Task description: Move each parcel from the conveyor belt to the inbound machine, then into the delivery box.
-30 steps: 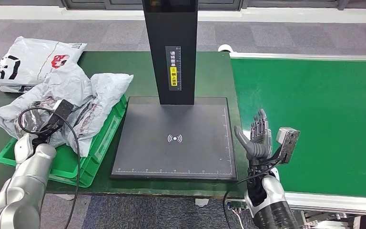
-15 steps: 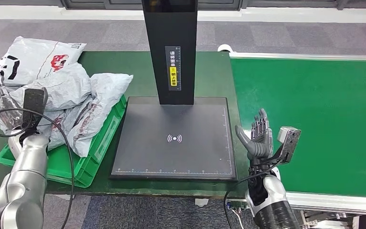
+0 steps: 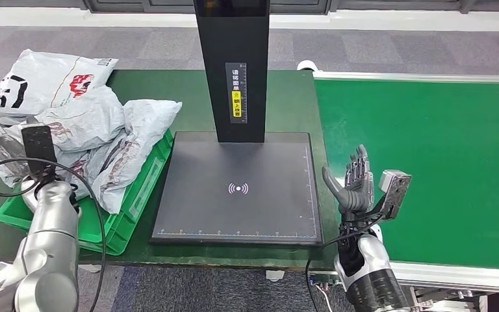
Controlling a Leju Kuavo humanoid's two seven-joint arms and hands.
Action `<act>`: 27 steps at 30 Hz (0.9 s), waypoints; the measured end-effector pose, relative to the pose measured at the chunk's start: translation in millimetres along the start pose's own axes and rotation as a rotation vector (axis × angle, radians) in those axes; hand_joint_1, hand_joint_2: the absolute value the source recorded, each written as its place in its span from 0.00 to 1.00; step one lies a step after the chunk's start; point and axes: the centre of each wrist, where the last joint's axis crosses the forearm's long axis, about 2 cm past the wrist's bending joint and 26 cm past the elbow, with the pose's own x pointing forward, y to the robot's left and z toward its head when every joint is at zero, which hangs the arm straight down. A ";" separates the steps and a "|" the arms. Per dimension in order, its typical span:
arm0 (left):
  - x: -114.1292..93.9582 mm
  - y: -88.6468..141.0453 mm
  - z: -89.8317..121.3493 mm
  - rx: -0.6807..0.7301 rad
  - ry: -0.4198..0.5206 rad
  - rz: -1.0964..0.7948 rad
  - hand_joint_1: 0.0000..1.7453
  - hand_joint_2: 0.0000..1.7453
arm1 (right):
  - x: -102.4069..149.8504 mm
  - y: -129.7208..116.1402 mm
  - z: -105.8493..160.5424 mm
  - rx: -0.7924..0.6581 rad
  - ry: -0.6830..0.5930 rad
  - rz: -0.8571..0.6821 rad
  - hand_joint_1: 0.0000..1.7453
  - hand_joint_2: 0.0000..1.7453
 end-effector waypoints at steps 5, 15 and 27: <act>13.2 -19.0 14.0 -0.088 0.067 0.160 0.00 0.50 | 2.1 0.4 -4.1 -0.001 -0.016 0.034 0.00 0.00; 88.5 -75.3 81.1 -0.390 0.077 0.674 0.00 1.00 | 19.3 15.5 -32.0 0.017 -0.113 0.211 0.00 1.00; 157.4 -111.4 147.1 -0.630 -0.109 0.727 0.00 1.00 | 17.2 40.0 -35.4 0.023 -0.250 0.443 0.00 1.00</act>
